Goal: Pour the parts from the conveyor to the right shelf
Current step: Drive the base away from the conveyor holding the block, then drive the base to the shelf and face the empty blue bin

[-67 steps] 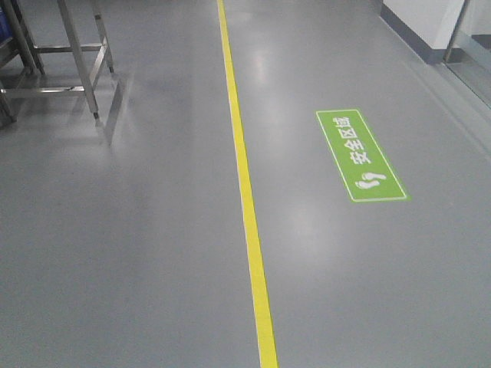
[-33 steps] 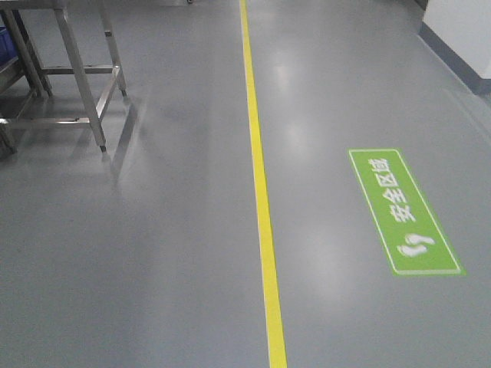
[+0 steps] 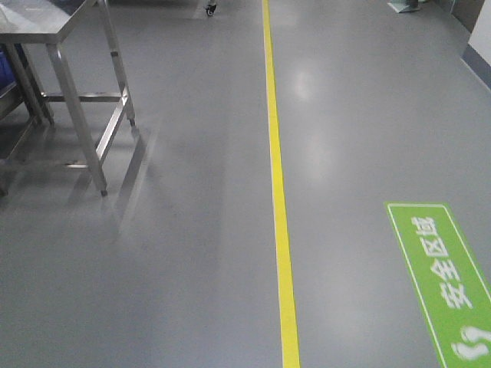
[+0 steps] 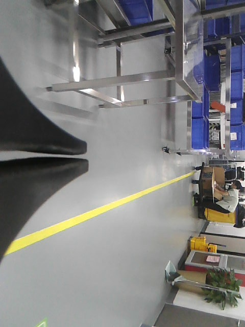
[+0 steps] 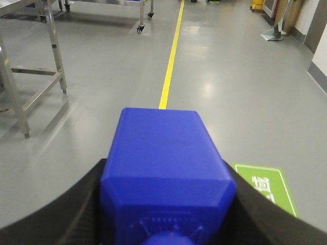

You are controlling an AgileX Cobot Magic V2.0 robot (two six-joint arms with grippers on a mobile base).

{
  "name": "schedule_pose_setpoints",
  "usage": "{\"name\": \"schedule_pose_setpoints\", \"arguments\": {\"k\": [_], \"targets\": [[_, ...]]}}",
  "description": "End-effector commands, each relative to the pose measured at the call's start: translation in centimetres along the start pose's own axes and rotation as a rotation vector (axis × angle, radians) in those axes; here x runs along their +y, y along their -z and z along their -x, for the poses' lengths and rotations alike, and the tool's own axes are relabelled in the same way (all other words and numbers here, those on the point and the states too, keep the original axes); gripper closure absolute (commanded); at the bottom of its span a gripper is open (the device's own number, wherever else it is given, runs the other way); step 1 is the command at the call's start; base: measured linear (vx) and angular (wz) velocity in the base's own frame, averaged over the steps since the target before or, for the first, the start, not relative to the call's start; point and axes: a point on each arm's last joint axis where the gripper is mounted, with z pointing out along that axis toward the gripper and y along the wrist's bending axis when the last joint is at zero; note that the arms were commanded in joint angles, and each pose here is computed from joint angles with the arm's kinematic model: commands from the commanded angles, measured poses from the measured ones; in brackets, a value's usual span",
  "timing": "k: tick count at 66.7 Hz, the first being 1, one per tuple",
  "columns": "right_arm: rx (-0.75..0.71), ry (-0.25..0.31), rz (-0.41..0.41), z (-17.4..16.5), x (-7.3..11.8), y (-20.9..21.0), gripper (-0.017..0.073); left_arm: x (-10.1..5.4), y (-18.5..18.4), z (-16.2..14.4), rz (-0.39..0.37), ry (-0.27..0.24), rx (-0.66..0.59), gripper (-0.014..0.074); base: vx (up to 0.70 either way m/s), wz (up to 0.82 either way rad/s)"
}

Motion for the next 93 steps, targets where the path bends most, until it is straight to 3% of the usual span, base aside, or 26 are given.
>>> {"name": "schedule_pose_setpoints", "arguments": {"k": [1, 93], "targets": [[-0.086, 0.01, -0.015, 1.41, -0.17, 0.21, 0.0564, -0.09, -0.02, 1.28, -0.011, 0.016, -0.08, 0.0599, 0.81, 0.02], [-0.086, 0.009, -0.014, 1.41, -0.16, 0.21, 0.0564, -0.09, -0.02, 1.28, -0.011, 0.016, -0.08, 0.0599, 0.8, -0.03]]}}
